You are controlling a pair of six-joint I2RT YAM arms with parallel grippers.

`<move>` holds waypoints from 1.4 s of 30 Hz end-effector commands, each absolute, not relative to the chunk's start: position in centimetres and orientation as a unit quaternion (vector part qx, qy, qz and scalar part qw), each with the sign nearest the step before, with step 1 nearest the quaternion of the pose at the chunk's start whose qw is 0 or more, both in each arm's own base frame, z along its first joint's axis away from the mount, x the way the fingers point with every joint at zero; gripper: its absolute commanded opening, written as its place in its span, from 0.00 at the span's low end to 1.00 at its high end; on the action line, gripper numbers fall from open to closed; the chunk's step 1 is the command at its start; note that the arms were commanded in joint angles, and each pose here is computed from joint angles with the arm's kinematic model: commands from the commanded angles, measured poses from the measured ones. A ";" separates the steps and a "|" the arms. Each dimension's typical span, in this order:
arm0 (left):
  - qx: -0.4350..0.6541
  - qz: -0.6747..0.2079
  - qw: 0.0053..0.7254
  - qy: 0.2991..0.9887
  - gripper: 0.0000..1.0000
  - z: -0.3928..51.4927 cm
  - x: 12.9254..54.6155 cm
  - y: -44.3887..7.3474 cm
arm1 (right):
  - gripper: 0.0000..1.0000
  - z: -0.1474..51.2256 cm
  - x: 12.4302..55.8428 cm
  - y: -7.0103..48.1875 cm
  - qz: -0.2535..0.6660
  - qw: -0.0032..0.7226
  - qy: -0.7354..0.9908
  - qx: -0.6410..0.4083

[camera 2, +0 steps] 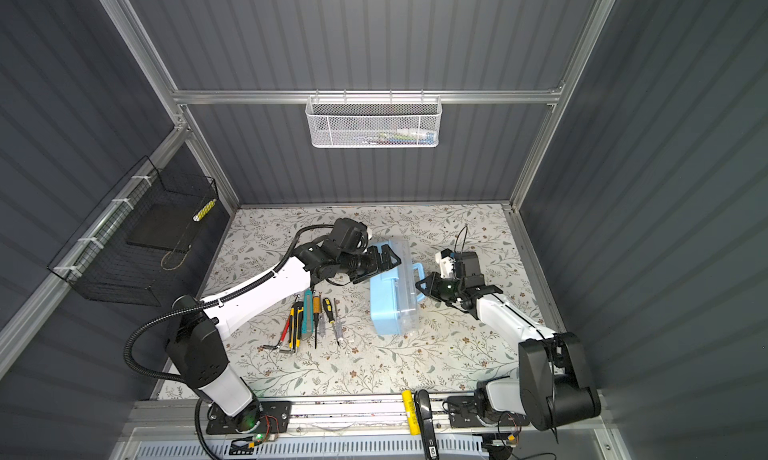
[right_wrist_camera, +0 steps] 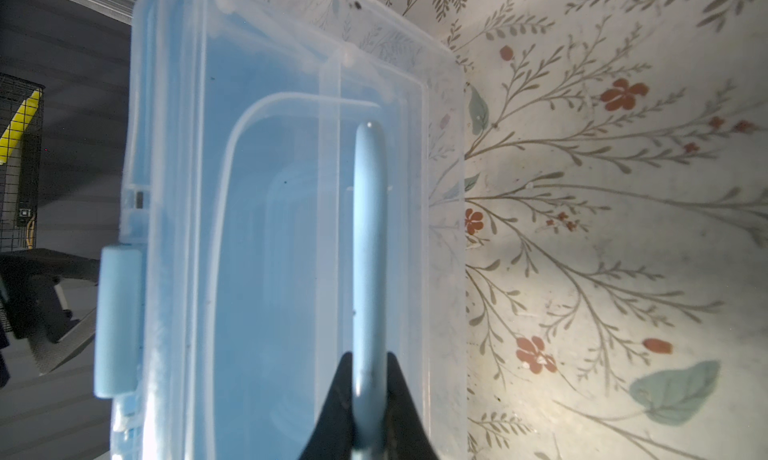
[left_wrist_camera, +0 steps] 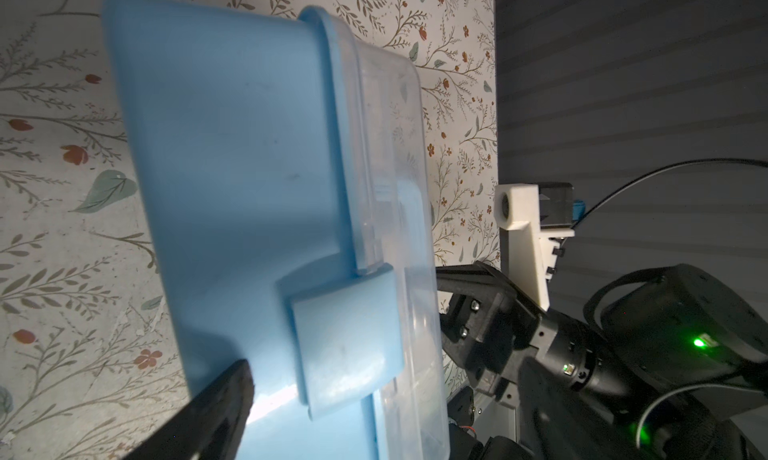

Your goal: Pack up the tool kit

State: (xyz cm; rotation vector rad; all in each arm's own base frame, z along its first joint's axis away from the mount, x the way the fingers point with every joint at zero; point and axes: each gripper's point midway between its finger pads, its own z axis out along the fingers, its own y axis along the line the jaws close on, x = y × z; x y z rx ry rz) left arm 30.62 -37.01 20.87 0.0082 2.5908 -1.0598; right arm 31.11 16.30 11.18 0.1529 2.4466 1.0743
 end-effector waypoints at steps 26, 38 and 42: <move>0.080 -0.533 0.084 0.838 0.99 19.7 26.7 -42.6 | 0.00 13.9 31.8 18.1 0.370 0.241 0.897 0.010; 0.065 -0.428 0.149 0.889 1.00 20.1 29.0 -37.0 | 0.00 17.9 32.4 17.3 0.363 0.290 0.885 0.021; 0.025 -0.421 0.189 0.887 0.99 21.1 30.5 -32.8 | 0.00 20.0 32.4 17.1 0.360 0.311 0.879 0.014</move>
